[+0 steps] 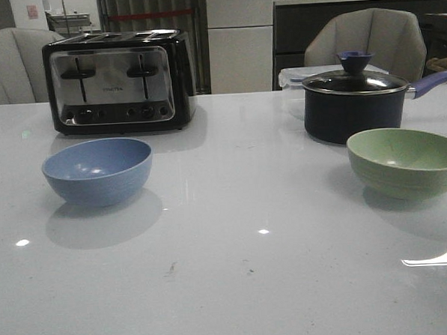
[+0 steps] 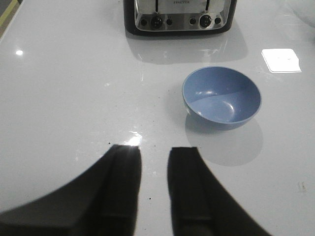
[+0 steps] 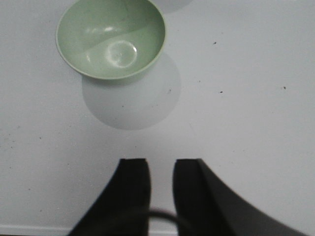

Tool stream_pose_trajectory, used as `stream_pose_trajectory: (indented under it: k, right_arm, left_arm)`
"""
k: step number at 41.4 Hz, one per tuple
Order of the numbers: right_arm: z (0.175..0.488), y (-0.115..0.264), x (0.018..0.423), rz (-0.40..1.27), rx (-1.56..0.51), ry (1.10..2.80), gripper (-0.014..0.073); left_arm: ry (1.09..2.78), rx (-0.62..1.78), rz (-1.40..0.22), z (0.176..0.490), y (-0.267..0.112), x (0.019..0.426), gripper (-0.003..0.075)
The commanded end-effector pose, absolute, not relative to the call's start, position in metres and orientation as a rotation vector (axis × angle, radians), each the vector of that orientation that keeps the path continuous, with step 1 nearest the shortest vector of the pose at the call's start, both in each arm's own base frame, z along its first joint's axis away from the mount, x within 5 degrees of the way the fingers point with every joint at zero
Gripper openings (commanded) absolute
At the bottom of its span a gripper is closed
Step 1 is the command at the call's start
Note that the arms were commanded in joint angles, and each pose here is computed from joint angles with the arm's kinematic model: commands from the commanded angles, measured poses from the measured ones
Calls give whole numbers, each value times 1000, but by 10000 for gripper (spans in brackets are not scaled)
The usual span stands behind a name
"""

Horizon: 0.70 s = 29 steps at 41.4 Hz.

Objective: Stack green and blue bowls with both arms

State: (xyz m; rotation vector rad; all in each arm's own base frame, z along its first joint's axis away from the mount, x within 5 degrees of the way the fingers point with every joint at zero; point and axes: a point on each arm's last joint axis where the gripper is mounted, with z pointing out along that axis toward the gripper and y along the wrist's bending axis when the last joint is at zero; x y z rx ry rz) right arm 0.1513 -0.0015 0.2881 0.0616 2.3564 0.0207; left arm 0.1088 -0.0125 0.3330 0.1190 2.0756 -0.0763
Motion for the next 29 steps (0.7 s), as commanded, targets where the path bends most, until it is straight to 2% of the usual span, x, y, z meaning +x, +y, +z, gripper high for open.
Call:
stream_pose_trajectory:
  k: [1,4,16,29]
  right_arm:
    - [295,-3,167,7,56,2294,489]
    - [290,-3,175,8,58,2313,525]
    - [285,-15,227,33,183,2401,523]
    - [269,-20,301,60,195,2507,523]
  left_arm:
    - [1989,114,-90,347,-14,112,421]
    - [1989,114,-90,347,-14,112,462]
    - [1989,114,-90,347,-14,112,456]
    - [1989,114,-90,347,-14,112,455]
